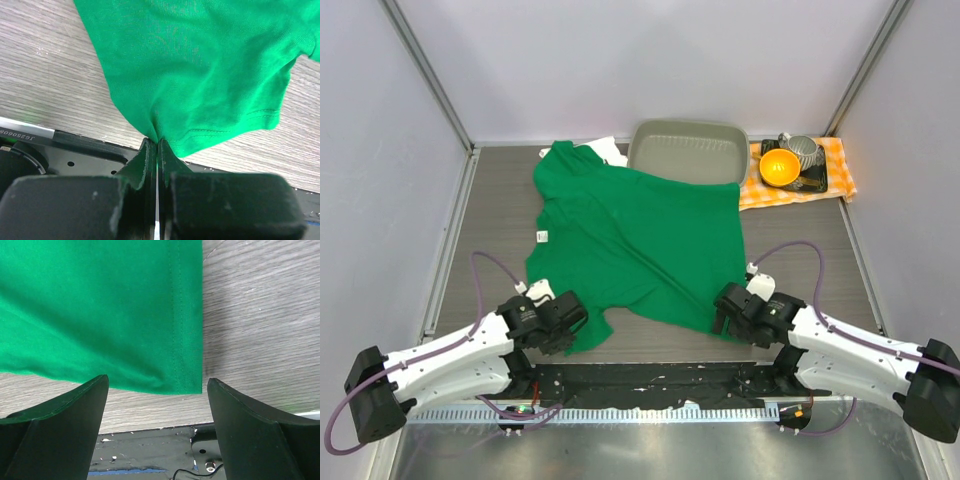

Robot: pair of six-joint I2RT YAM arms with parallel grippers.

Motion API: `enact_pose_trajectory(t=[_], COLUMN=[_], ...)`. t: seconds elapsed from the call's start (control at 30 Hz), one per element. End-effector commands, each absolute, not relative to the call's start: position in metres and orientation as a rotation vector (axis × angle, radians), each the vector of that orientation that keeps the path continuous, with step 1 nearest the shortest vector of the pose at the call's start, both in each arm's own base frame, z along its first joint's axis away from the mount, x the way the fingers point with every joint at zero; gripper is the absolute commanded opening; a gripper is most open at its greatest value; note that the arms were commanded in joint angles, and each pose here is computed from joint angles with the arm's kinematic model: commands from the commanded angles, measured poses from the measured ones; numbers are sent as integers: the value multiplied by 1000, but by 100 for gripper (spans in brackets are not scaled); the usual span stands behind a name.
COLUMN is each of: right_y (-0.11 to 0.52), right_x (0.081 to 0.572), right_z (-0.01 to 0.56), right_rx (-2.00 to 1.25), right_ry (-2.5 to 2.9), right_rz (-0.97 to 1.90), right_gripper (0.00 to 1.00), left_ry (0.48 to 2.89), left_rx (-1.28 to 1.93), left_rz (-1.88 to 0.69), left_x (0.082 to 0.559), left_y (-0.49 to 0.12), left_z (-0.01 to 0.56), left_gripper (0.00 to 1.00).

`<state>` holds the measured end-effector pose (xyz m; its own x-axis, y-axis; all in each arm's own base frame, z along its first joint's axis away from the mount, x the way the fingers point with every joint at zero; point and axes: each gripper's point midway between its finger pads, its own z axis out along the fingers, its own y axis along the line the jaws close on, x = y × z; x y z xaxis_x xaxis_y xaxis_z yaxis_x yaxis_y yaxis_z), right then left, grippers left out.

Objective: Fold and stack the t-shirts

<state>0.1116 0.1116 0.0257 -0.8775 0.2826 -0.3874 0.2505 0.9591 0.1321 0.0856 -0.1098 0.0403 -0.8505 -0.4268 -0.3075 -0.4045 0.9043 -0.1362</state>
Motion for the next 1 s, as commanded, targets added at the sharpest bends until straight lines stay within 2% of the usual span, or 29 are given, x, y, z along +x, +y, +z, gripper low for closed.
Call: enact_pose_trajectory(t=[0.0, 0.07, 0.27, 0.47, 0.5, 0.57, 0.6, 0.67, 0.7, 0.97], right_y=[109, 109, 109, 108, 107, 107, 107, 106, 106, 117], right_x=[120, 118, 113, 107, 106, 106, 107, 107, 109, 135], right_z=[30, 27, 16, 5, 3, 1, 1, 0, 2, 47], right_rx=[509, 516, 547, 586, 590, 590, 594, 592, 590, 496], right_ry=[2629, 2642, 2683, 2703, 2706, 2709, 2707, 2705, 2699, 2606], right_rz=[105, 84, 46, 39, 32, 14, 13, 0, -2, 51], right_gripper=[85, 84, 74, 55, 47, 39, 29, 15, 1, 1], left_ry=[2699, 2699, 2715, 2691, 2691, 2701, 2708, 2709, 2704, 2588], left_rx=[-614, -610, -602, -629, -629, -632, -632, -640, -643, -666], left_rz=[-75, -91, -96, -107, -112, -119, -120, -123, -130, -172], left_x=[93, 93, 92, 95, 95, 93, 92, 91, 91, 111], left_y=[-103, -105, -105, -100, -100, -101, -101, -101, -101, -102], left_z=[50, 49, 44, 45, 44, 43, 41, 41, 42, 85], left_gripper=[0, 0, 0, 0, 0, 0, 0, 0, 0, 0])
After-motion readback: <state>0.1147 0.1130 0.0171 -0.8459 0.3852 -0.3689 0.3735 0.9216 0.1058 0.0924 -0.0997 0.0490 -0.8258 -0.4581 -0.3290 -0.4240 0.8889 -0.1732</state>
